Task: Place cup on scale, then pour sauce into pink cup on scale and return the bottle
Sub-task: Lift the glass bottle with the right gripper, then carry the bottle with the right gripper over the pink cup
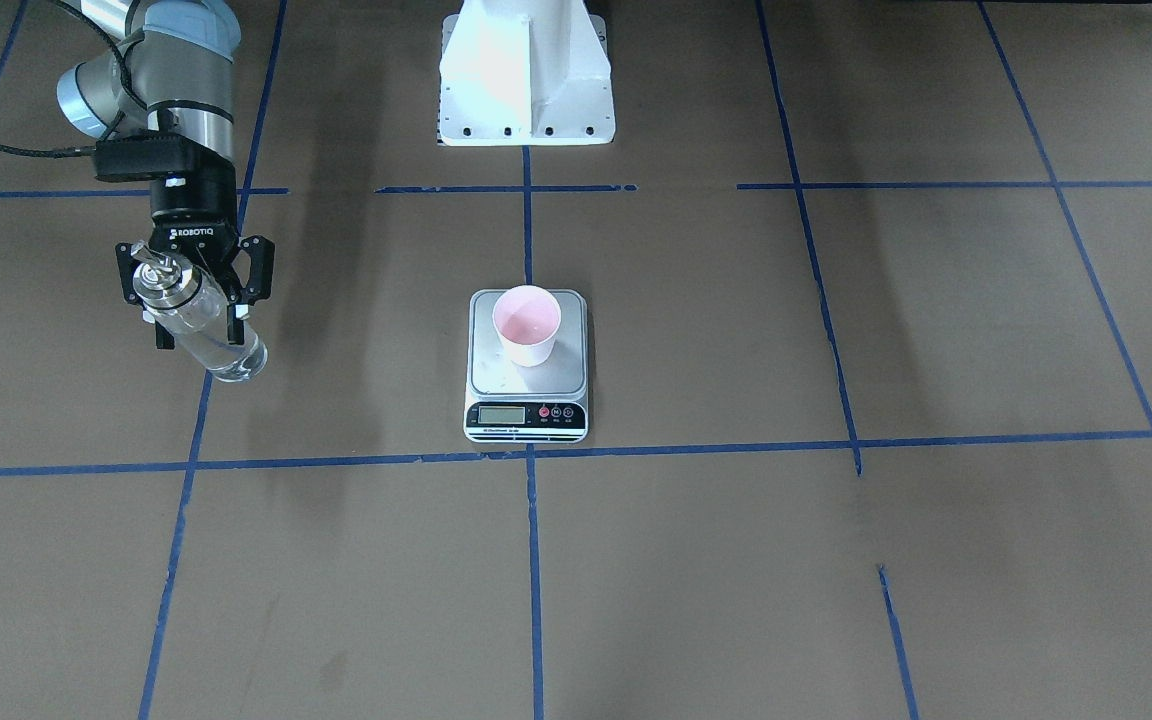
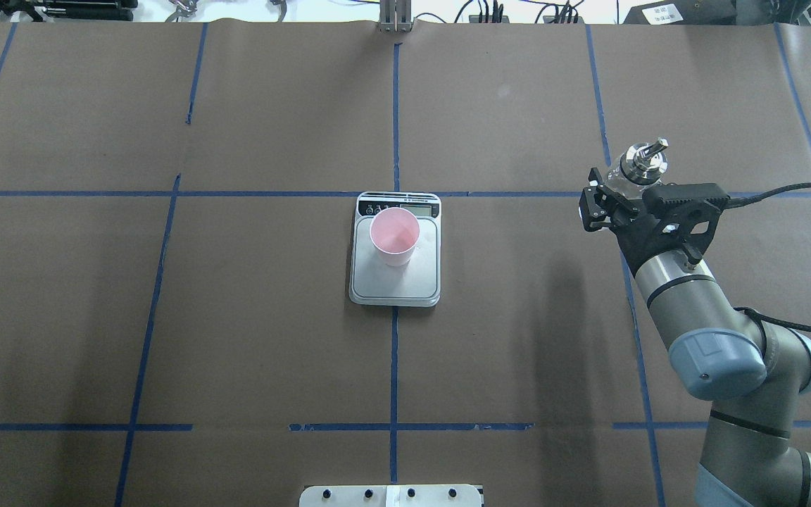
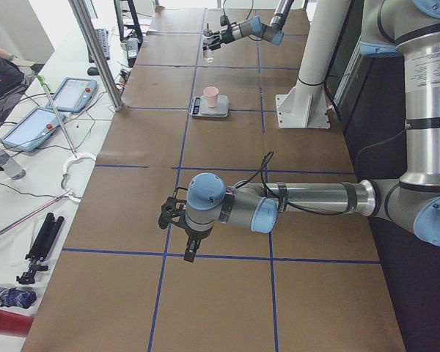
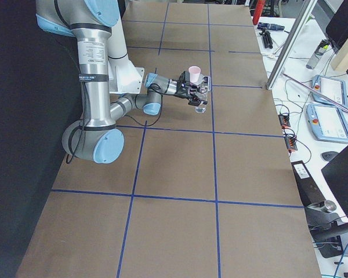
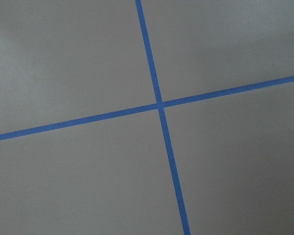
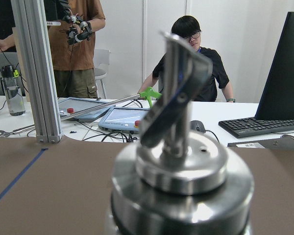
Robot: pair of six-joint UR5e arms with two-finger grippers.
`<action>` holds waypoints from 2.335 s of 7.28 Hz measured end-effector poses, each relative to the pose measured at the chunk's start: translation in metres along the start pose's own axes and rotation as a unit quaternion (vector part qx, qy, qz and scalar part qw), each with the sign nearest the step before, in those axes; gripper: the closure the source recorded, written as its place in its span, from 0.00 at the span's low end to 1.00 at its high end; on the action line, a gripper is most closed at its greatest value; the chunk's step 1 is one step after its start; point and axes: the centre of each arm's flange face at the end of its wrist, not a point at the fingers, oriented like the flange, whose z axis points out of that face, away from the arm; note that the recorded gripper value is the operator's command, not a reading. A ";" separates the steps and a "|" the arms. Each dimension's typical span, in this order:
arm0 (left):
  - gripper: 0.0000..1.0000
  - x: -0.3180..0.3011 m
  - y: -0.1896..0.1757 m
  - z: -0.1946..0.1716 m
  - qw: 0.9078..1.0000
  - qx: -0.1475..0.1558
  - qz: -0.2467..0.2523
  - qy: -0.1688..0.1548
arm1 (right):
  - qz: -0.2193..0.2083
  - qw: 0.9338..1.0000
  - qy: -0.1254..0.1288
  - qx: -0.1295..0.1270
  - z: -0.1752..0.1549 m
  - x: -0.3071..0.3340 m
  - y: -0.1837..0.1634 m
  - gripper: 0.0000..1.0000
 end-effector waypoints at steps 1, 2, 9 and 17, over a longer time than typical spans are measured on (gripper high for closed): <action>0.00 0.000 -0.001 0.000 1.000 0.000 0.000 0.000 | -0.039 0.999 -0.001 0.001 -0.001 -0.002 -0.001 1.00; 0.00 0.000 -0.001 0.000 1.000 0.001 0.000 0.000 | -0.105 0.994 -0.007 0.004 -0.004 -0.006 -0.009 1.00; 0.00 0.002 -0.003 -0.002 1.000 0.002 0.003 0.000 | -0.219 0.976 0.005 -0.003 0.000 -0.031 -0.021 1.00; 0.00 0.004 -0.001 -0.002 1.000 0.002 0.001 0.016 | -0.486 0.864 0.127 -0.029 -0.005 -0.163 -0.007 1.00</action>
